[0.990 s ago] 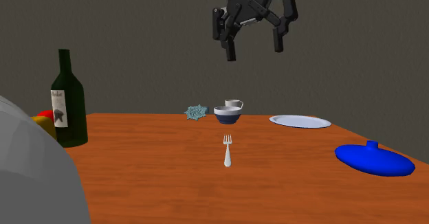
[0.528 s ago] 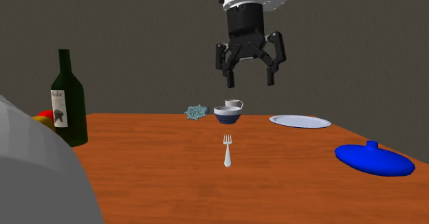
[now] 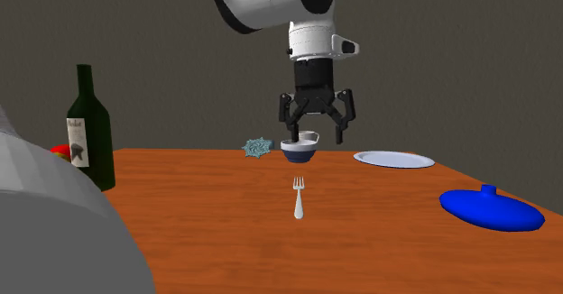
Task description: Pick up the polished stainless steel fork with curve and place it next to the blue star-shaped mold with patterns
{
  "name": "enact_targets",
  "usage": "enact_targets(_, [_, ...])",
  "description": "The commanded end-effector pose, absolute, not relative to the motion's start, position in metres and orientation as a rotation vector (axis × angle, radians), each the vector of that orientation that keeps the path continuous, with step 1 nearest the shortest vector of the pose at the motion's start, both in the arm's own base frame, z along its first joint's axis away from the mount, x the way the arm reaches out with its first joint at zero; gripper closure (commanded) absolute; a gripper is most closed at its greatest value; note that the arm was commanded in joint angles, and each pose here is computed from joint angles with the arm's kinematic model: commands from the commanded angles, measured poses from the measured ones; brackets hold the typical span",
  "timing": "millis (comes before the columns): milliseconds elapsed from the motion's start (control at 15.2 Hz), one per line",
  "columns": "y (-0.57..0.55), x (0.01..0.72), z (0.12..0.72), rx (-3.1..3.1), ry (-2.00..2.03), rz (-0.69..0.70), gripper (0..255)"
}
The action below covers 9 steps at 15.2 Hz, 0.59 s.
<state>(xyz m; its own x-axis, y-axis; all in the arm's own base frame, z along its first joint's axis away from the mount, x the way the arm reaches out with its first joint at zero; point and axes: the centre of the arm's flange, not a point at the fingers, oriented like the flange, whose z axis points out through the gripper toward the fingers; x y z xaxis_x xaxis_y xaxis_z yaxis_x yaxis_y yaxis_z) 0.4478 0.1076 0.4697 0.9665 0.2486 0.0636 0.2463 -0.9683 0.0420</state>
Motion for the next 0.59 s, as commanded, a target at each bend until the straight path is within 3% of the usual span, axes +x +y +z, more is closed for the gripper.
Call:
enact_targets(0, [0.122,0.464,0.451,3.086,0.432,0.108,0])
enact_targets(528, [0.183,0.516,0.388,3.094,0.606,0.111,0])
